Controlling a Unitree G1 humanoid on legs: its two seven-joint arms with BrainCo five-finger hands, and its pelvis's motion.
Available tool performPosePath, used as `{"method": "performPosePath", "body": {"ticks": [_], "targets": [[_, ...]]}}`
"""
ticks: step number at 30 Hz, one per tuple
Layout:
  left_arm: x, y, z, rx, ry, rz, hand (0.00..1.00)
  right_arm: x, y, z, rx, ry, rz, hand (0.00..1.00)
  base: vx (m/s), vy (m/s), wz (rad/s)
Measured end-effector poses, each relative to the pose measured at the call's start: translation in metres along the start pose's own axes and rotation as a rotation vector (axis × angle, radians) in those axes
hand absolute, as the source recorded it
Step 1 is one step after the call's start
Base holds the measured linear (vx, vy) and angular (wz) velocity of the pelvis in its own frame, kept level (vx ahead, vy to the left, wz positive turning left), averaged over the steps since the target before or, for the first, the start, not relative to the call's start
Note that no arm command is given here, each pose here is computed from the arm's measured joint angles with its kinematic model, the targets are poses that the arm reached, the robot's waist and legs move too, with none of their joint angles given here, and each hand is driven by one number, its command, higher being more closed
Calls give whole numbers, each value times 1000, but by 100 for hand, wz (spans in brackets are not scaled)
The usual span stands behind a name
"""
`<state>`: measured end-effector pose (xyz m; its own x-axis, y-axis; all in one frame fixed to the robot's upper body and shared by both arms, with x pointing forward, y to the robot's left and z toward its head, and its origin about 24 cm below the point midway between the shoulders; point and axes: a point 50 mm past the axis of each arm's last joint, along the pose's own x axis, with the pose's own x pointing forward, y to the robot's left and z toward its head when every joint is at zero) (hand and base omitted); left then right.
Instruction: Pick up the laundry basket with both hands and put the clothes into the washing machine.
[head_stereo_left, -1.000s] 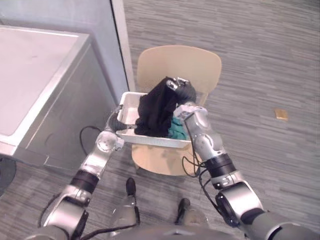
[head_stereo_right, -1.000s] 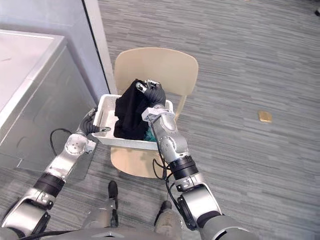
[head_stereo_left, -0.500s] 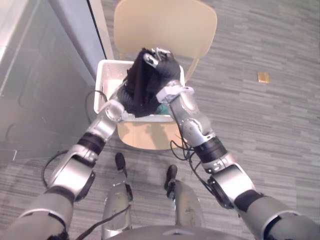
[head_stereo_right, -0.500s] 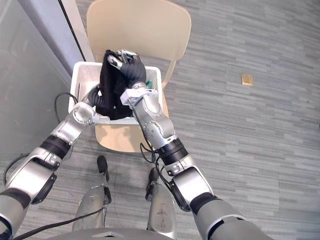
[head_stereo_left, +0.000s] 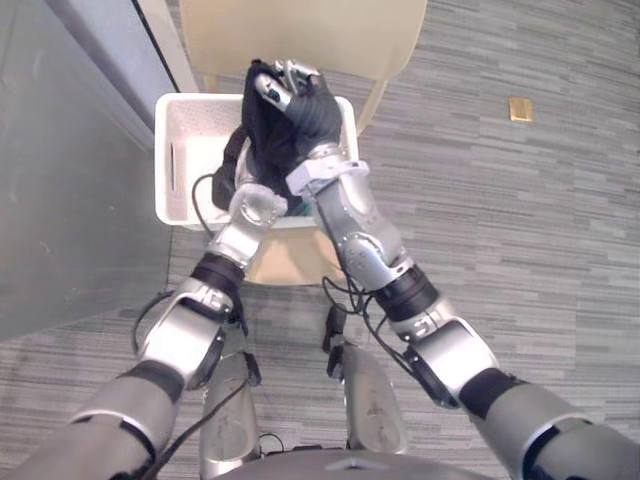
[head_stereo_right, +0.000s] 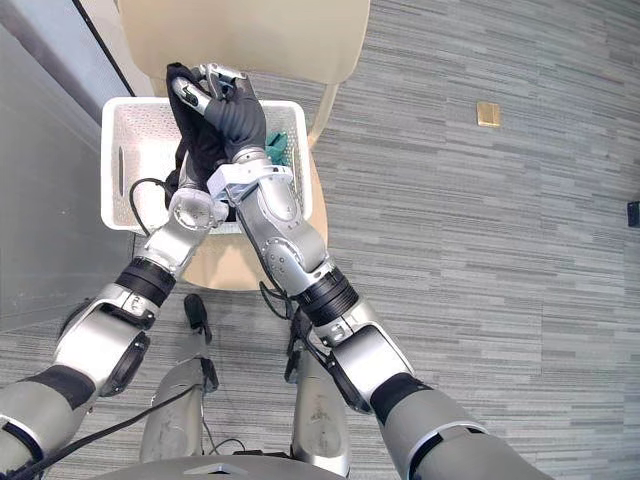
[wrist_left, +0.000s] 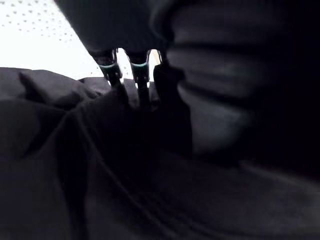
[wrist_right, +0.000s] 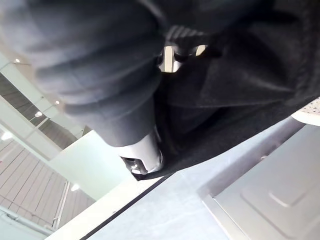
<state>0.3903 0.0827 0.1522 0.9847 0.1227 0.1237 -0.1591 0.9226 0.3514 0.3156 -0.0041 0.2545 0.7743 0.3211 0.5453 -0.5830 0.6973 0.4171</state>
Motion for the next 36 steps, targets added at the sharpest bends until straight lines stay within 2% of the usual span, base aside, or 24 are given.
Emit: {"method": "performPosePath", "body": {"ticks": [3, 12, 24, 25, 31, 36], "targets": [[-2, -6, 3, -63, 1, -7, 100, 0, 0, 1, 2, -7, -7, 100, 16, -43, 3], [-8, -8, -4, -83, 7, -17, 100, -1, 4, -1, 11, -8, 1, 100, 19, -44, 1], [-10, -5, -7, -219, 33, 25, 100, -8, 12, -17, 37, 41, 33, 100, 18, -32, 1], [-13, -2, -3, -273, 12, 35, 100, -9, 13, -18, 38, 46, 40, 0, 32, -43, 1], [-21, 16, 7, -500, -44, 73, 100, -27, -6, -36, 35, 119, 8, 0, 32, -40, 13], [-22, 47, -16, -659, 16, 182, 100, -62, -30, -46, 28, 206, 1, 0, 59, -38, 13]]}}
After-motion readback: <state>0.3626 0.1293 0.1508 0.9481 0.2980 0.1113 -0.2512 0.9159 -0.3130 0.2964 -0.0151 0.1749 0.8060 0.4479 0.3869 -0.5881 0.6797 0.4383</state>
